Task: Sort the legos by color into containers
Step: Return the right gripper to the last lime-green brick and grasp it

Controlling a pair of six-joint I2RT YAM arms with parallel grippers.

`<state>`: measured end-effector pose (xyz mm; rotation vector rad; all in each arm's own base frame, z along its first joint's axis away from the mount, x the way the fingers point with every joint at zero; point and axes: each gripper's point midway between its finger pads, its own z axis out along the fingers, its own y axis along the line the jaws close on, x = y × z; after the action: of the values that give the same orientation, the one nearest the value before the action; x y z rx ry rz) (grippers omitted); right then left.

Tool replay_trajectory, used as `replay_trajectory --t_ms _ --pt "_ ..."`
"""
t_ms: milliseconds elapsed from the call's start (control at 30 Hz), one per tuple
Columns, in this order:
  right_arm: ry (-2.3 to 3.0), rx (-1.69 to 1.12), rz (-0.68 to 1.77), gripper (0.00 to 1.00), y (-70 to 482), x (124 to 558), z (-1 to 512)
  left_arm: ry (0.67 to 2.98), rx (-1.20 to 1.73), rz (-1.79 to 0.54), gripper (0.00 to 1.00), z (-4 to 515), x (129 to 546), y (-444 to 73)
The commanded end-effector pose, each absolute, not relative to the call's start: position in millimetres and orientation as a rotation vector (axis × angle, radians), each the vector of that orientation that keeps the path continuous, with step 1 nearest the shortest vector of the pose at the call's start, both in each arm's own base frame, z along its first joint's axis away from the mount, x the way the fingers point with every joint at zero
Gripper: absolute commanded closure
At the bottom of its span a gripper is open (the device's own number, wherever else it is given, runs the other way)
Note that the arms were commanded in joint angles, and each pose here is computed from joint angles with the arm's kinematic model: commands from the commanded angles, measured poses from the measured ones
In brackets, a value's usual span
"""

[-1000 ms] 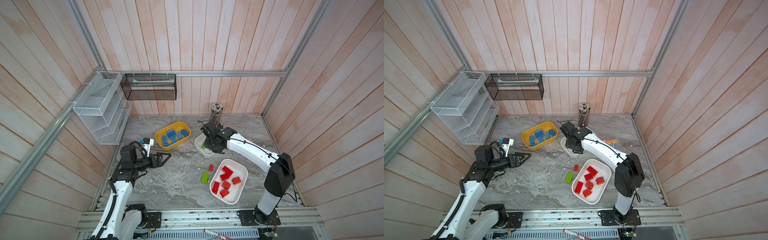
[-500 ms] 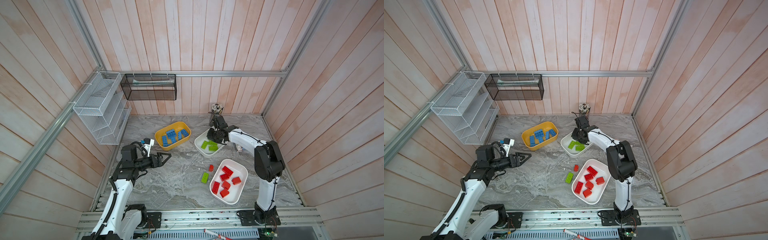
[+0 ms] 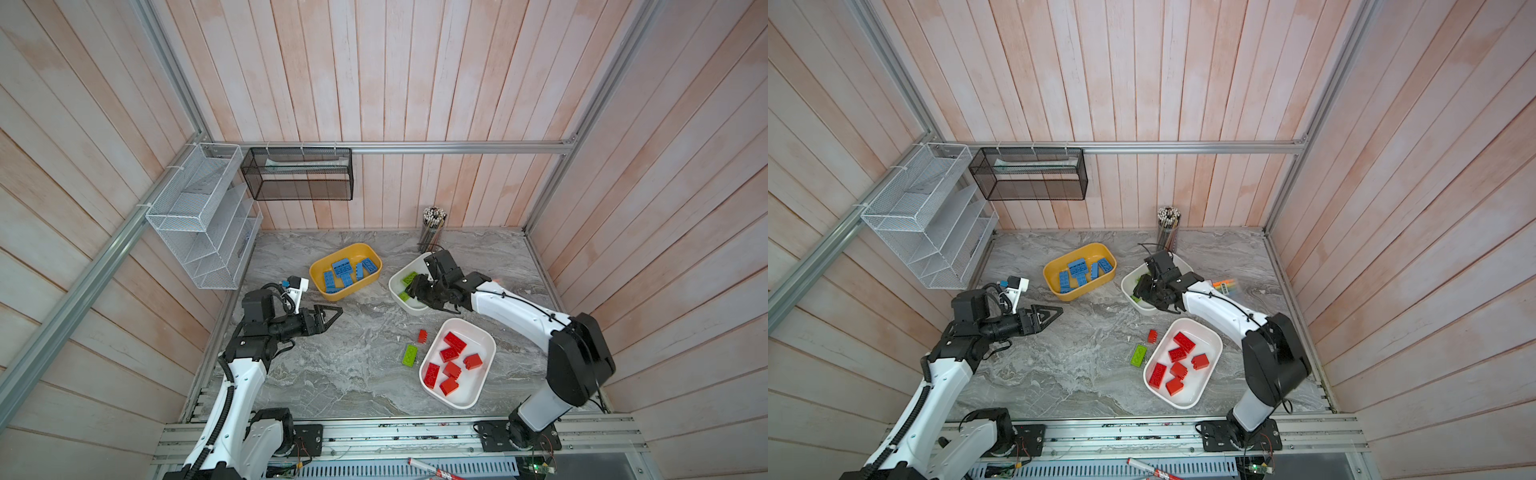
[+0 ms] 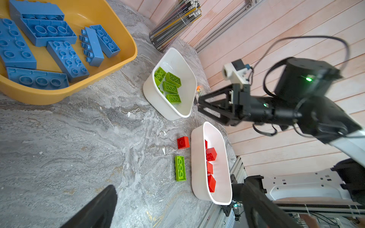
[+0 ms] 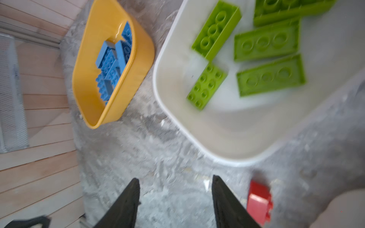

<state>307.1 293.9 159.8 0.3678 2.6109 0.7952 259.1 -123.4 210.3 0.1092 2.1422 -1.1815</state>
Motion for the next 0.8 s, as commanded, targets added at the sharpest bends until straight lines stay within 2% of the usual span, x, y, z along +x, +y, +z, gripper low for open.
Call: replay_trajectory --t_ms 0,100,200,433,767 --pt "2.734 0.618 0.595 0.4 276 254 127 2.116 0.137 -1.17 0.0 217 262 -123" --pt "2.827 0.662 0.467 0.37 277 215 106 2.111 0.138 -1.173 0.0 217 261 -123" --pt "2.87 0.657 0.368 0.37 282 201 90 2.105 0.143 -1.171 0.0 219 258 -124" --pt "2.932 0.549 0.126 0.36 279 204 57 2.105 0.142 -1.148 0.0 220 253 -122" --pt "2.985 0.482 0.024 0.4 280 204 30 2.105 0.145 -1.143 0.0 220 256 -122"
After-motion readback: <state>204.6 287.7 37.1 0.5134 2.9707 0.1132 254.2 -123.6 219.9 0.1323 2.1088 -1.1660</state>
